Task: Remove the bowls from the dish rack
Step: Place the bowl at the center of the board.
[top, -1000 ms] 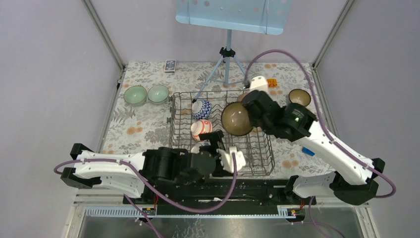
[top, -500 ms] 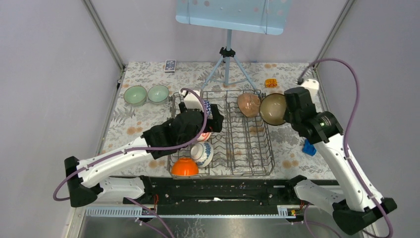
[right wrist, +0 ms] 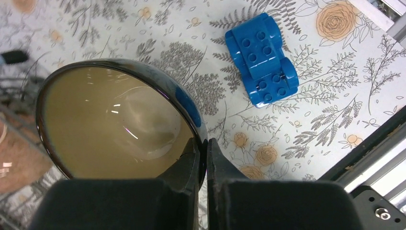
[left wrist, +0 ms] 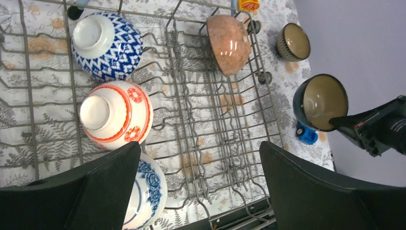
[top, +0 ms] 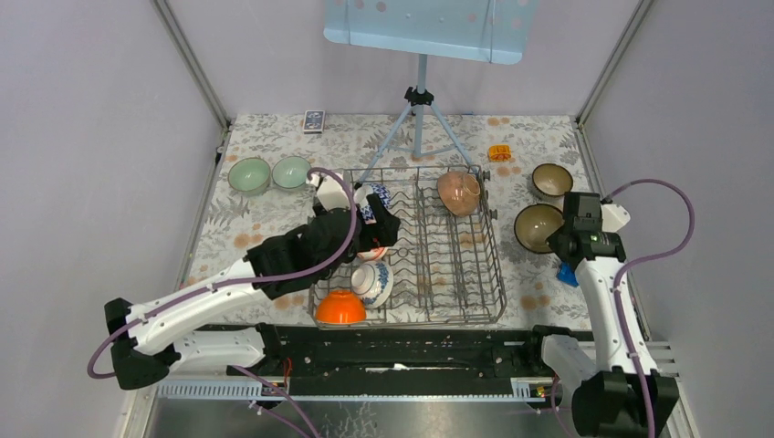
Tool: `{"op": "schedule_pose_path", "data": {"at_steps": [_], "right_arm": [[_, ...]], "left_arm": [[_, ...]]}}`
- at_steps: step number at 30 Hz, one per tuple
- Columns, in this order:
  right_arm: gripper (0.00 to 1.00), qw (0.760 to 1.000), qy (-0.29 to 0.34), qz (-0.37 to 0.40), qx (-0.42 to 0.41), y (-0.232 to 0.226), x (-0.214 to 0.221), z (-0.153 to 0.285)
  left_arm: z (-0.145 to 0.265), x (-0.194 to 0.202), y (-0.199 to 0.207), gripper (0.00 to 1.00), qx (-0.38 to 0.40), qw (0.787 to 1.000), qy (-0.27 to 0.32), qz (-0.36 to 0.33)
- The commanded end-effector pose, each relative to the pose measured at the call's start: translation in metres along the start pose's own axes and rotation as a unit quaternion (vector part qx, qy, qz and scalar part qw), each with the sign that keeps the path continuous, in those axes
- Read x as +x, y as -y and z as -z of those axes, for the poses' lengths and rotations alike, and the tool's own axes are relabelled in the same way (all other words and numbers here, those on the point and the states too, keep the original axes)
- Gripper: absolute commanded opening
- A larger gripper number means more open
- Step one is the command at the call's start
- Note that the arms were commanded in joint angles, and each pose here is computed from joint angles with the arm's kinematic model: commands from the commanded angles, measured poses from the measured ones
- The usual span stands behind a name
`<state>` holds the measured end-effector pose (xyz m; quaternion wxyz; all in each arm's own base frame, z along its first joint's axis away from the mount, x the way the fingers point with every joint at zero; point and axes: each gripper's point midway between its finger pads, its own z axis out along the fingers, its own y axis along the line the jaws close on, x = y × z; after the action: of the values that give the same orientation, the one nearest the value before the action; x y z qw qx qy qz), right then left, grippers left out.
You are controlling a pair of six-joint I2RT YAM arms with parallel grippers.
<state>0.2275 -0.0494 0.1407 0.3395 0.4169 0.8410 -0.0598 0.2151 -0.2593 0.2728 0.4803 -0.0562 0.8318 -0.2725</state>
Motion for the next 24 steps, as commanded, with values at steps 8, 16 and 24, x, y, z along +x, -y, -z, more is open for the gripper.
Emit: {"op": "schedule_pose_path", "data": {"at_steps": [8, 16, 24], "right_arm": [[0.00, 0.991, 0.071, -0.115, -0.007, -0.032, -0.064, -0.037], [0.00, 0.987, 0.032, -0.155, -0.015, -0.039, -0.054, -0.071], [0.00, 0.986, 0.022, -0.165, 0.016, -0.033, -0.052, -0.083]], "left_arm": [[0.000, 0.025, -0.021, 0.99, -0.013, 1.000, -0.024, 0.012], [0.005, 0.032, -0.033, 0.99, -0.016, 0.999, -0.027, 0.020], [0.000, 0.051, -0.033, 0.99, -0.007, 0.998, -0.052, 0.035]]}}
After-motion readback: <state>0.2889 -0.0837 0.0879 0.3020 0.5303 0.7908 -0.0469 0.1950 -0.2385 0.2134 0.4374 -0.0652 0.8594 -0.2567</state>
